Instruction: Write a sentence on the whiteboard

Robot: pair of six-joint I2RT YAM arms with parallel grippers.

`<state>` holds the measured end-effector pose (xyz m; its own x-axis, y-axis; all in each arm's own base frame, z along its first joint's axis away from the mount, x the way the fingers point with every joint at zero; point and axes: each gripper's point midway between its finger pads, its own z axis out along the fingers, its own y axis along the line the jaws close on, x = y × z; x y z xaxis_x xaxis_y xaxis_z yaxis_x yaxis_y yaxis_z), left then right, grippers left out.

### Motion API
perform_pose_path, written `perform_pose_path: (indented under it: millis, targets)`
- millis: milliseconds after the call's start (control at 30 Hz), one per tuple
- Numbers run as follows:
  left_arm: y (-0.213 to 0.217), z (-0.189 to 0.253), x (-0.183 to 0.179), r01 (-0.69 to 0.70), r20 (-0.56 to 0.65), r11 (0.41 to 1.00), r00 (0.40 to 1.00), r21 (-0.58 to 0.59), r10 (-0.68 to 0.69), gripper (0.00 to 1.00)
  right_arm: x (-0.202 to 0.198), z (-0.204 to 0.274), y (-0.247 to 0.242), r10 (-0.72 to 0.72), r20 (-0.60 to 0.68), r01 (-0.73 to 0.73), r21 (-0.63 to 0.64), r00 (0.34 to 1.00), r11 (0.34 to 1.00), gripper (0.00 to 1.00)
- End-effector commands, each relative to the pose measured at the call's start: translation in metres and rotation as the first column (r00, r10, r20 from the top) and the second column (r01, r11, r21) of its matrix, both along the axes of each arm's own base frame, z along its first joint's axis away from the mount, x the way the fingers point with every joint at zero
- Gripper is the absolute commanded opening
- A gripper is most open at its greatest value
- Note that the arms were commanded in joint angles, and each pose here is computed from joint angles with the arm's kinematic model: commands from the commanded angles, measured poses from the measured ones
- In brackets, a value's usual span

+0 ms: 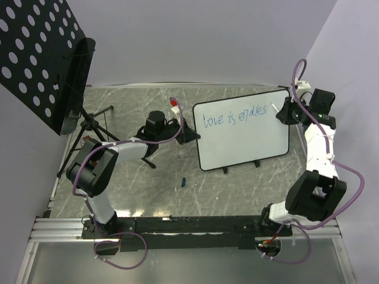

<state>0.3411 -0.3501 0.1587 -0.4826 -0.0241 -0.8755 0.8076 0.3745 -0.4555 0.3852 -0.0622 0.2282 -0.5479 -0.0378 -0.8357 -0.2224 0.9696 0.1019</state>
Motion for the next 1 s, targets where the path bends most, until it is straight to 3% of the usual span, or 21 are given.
perform_pose_path:
  millis: [0, 700, 967]
  targets:
    - [0.001, -0.014, 0.000, 0.026, 0.111, 0.996, 0.993, 0.087, -0.036, 0.01, 0.011, 0.014, 0.000, 0.012, 0.036, -0.012, 0.002, 0.999, 1.000, 0.00]
    - [0.001, -0.012, 0.001, 0.024, 0.117, 0.996, 0.993, 0.085, -0.034, 0.01, -0.002, -0.001, 0.015, 0.106, -0.021, -0.106, 0.010, 0.994, 0.994, 0.00]
    - [0.001, -0.011, 0.001, 0.021, 0.117, 0.996, 0.993, 0.085, -0.031, 0.01, -0.007, -0.007, 0.002, 0.035, -0.038, -0.036, -0.029, 0.999, 0.999, 0.00]
